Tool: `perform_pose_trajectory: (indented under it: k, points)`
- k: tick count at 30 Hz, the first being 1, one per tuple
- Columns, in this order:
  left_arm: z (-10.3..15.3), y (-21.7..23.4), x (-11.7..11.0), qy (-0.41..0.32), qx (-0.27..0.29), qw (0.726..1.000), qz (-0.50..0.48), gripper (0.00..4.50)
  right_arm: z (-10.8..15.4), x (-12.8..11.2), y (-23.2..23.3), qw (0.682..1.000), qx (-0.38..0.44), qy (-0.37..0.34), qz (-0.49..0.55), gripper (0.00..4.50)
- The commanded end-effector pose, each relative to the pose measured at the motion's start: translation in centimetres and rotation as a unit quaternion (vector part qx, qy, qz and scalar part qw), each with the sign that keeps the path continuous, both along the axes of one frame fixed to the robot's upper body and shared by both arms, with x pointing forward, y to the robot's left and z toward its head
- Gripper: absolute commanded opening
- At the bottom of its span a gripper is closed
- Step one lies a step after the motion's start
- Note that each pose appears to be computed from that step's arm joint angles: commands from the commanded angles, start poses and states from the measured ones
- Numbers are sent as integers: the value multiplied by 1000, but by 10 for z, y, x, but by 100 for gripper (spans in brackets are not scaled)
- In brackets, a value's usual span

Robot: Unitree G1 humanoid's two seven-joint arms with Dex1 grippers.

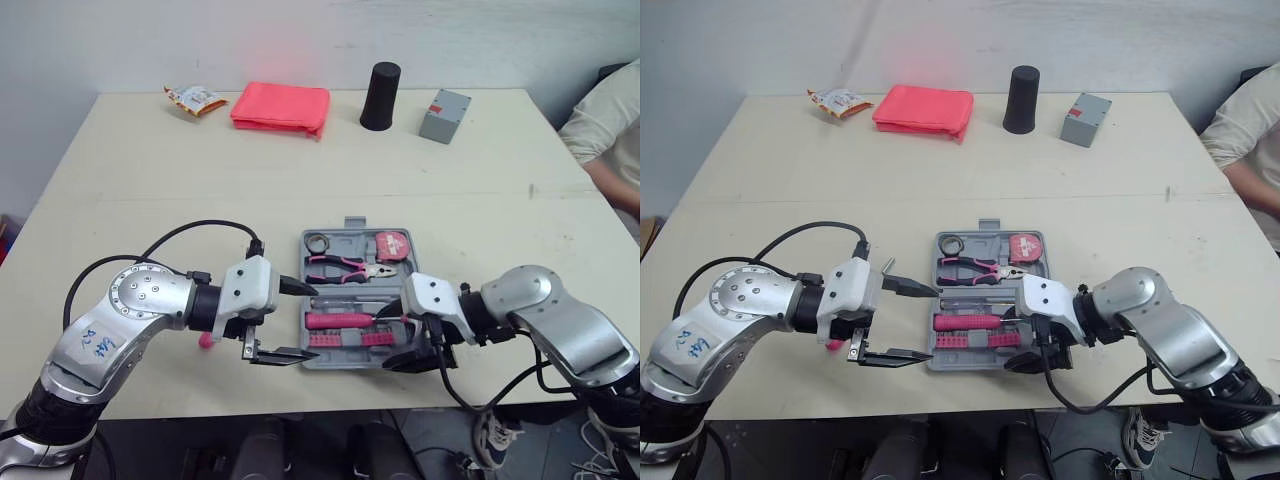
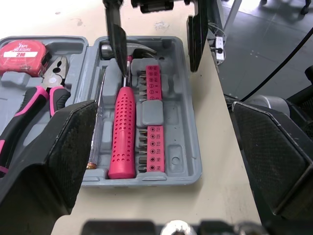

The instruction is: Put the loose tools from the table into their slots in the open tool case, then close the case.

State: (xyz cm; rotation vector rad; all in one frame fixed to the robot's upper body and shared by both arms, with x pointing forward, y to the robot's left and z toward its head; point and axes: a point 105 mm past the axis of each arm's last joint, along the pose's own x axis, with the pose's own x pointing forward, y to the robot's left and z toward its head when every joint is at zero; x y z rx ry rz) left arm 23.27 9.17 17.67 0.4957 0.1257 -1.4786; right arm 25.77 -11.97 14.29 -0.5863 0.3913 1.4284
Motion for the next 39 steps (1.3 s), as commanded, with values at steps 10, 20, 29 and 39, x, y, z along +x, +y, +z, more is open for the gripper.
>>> perform_pose_trajectory:
  k: [10,20,29,39]
  points:
    - [7,-2,1,-14,-1,1000,-12,450,-13,-1,-5,991,137,-7,-5,68]
    - [10,-2,4,-16,3,1000,-17,450,-39,2,-10,993,115,7,-28,9]
    - [12,-1,8,-21,3,1000,-16,450,-92,1,-36,997,13,29,-68,9]
    - [7,33,13,15,-45,992,116,450,-7,8,-35,980,154,-22,-127,36]
